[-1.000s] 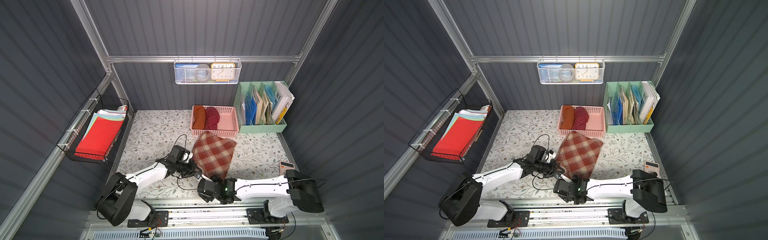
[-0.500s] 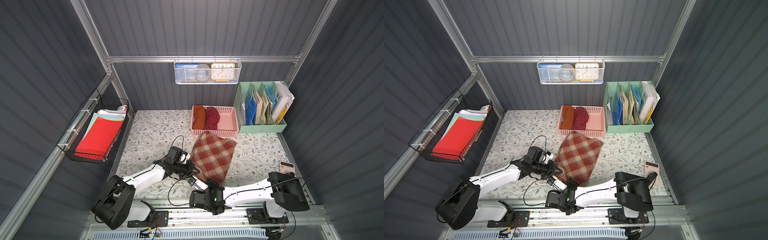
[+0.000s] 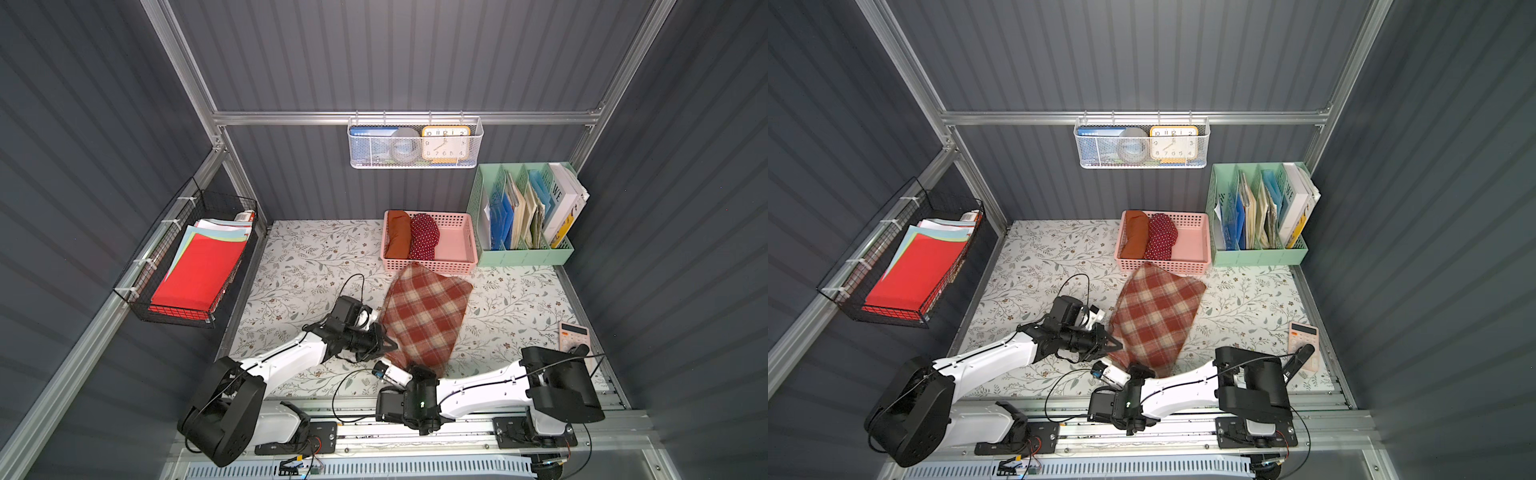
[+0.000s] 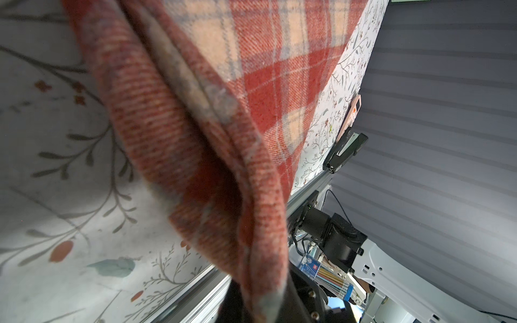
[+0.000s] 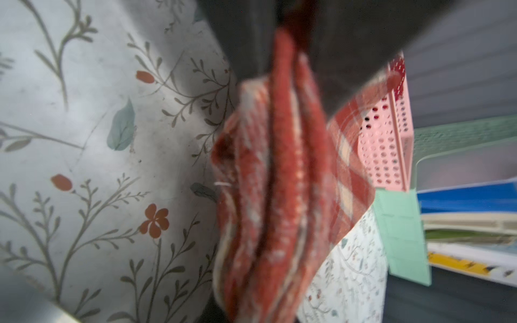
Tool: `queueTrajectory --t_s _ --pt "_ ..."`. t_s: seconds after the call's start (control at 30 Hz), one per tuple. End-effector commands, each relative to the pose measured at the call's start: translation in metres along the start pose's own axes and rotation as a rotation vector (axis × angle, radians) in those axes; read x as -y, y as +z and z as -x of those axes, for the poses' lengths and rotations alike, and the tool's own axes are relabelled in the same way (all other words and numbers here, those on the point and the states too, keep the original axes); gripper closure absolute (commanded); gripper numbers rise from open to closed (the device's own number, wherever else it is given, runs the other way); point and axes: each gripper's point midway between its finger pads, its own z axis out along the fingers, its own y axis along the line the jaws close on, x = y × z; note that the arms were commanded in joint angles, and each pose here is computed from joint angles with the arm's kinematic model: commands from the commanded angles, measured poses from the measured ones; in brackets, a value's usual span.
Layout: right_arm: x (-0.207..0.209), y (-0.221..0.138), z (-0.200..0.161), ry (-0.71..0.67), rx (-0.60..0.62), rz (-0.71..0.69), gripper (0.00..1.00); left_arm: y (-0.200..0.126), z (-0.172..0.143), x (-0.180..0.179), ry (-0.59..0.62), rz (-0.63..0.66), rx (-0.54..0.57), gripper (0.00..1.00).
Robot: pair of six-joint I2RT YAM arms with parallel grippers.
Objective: Roll up the skirts
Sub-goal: Roll the skirt at the center of the board.
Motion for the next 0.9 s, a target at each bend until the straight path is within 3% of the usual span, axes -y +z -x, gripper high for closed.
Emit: queueTrajectory --t_s 0.0,0.03,0.07,0.13,0.17,0.27,0.37,0.6,0.87 --pt "-0.006 -0.002 0.003 -0.049 -0.002 -0.008 0.96 -0.005 -0.003 -0.005 -0.025 0.005 0.004 1.00" --pt "-0.010 -0.001 0.002 -0.055 -0.007 0.002 1.00 -0.006 -0.003 -0.006 -0.029 0.011 0.007 1.00" --pt "-0.015 -0.001 0.001 -0.062 -0.011 0.016 1.00 -0.009 -0.002 -0.008 -0.033 0.023 0.015 0.94" --pt "-0.021 0.001 -0.001 -0.075 -0.025 0.041 1.00 -0.016 0.002 -0.012 -0.041 0.054 0.043 0.51" --pt "-0.025 0.001 -0.001 -0.085 -0.029 0.062 1.00 -0.022 0.005 -0.014 -0.042 0.073 0.062 0.36" --pt "-0.035 0.001 -0.003 -0.125 -0.048 0.116 1.00 -0.043 0.016 -0.015 -0.053 0.123 0.146 0.14" --pt "-0.048 -0.004 -0.007 -0.168 -0.072 0.215 1.00 -0.064 0.026 -0.014 -0.049 0.152 0.239 0.08" --pt "-0.090 -0.014 -0.021 -0.166 -0.190 0.577 1.00 -0.094 0.047 -0.009 -0.039 0.118 0.349 0.07" --pt "-0.090 -0.022 -0.013 0.044 -0.275 0.942 1.00 -0.104 0.061 0.000 -0.012 0.084 0.382 0.07"
